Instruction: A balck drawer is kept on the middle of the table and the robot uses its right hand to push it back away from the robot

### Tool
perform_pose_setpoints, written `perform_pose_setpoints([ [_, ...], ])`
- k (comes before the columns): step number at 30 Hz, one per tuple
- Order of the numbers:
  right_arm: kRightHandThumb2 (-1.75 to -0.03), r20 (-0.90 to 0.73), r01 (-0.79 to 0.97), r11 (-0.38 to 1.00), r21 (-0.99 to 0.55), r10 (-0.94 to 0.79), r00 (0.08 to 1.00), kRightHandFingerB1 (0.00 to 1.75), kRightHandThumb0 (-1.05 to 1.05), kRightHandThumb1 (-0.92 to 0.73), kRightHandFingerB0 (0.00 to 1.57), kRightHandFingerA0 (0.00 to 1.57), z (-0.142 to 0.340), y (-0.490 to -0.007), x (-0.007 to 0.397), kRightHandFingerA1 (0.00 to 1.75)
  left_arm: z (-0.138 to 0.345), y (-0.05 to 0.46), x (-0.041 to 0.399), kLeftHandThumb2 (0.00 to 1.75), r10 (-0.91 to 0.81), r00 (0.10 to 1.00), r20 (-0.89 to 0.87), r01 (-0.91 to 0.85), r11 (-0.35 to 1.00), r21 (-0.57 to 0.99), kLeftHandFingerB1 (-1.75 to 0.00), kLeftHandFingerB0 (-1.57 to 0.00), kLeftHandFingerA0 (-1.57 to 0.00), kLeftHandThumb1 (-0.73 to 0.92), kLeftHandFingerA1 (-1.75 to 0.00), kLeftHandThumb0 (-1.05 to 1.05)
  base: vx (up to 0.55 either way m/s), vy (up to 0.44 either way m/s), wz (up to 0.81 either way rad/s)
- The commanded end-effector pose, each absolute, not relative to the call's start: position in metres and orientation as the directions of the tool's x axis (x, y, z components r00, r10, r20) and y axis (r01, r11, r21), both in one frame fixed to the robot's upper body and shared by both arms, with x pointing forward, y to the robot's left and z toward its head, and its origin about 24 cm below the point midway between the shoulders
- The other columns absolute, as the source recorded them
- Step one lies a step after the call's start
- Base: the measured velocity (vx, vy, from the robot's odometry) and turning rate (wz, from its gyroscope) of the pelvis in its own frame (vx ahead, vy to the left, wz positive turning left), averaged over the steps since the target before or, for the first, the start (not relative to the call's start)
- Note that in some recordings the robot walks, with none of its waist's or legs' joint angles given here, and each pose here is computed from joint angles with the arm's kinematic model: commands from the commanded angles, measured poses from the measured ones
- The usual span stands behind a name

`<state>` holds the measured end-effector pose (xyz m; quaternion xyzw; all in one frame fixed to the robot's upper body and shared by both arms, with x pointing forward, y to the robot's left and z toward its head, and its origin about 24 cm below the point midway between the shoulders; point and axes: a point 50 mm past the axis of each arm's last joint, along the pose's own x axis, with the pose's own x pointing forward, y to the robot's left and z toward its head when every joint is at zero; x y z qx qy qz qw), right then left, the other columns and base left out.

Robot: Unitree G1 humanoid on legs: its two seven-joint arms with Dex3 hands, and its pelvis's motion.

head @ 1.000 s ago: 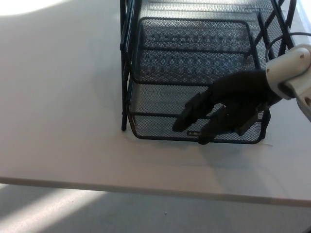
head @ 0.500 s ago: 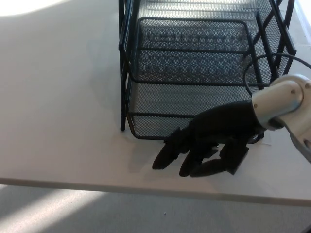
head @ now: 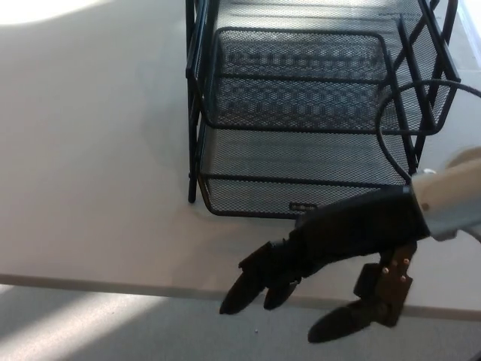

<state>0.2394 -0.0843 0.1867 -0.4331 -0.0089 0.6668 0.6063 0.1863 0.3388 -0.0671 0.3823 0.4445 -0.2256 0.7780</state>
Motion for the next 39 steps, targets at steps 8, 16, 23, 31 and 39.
perform_pose_setpoints([
  [8,-0.65,-0.496,-0.968,0.184,-0.172,0.833,0.247,0.28,-0.71,-0.85,0.18,0.27,0.082,-0.184,0.204,0.33,-0.067,0.345,0.181,0.62,0.023,0.483,-0.875,0.687,0.610,0.395,-0.30,-0.27,-0.39,0.73,-0.35,-0.58,0.00,0.000,0.00],
  [16,-0.65,-0.641,-0.856,0.476,-0.200,0.598,0.482,0.29,-0.70,-0.82,0.25,0.34,0.030,-0.237,0.202,0.33,-0.066,0.347,0.182,0.62,0.018,0.482,-0.876,0.680,0.622,0.387,-0.30,-0.27,-0.38,0.72,-0.35,-0.60,0.00,0.000,0.00],
  [23,-0.99,-0.660,-0.591,0.647,-0.482,0.175,0.731,0.48,-0.62,-0.58,0.33,0.56,-0.025,-0.275,0.201,0.60,-0.066,0.346,0.182,0.87,0.011,0.487,-0.873,0.681,0.621,0.388,-0.41,-0.21,-0.31,0.61,-0.47,-0.64,0.00,0.000,0.00],
  [31,-0.62,-0.731,-0.554,0.618,-0.558,-0.050,0.680,0.40,-0.57,-0.72,0.52,0.63,-0.063,-0.293,0.189,0.45,-0.065,0.346,0.182,0.62,0.007,0.490,-0.872,0.680,0.622,0.387,-0.30,-0.26,-0.39,0.71,-0.36,-0.59,0.00,0.000,0.00],
  [39,-0.63,-0.905,-0.701,0.591,-0.399,-0.133,0.403,0.37,-0.55,-0.72,0.44,0.50,-0.083,-0.310,0.179,0.42,-0.066,0.345,0.183,0.87,0.009,0.488,-0.873,0.680,0.624,0.386,-0.41,-0.20,-0.31,0.61,-0.47,-0.64,0.00,0.000,0.00],
])
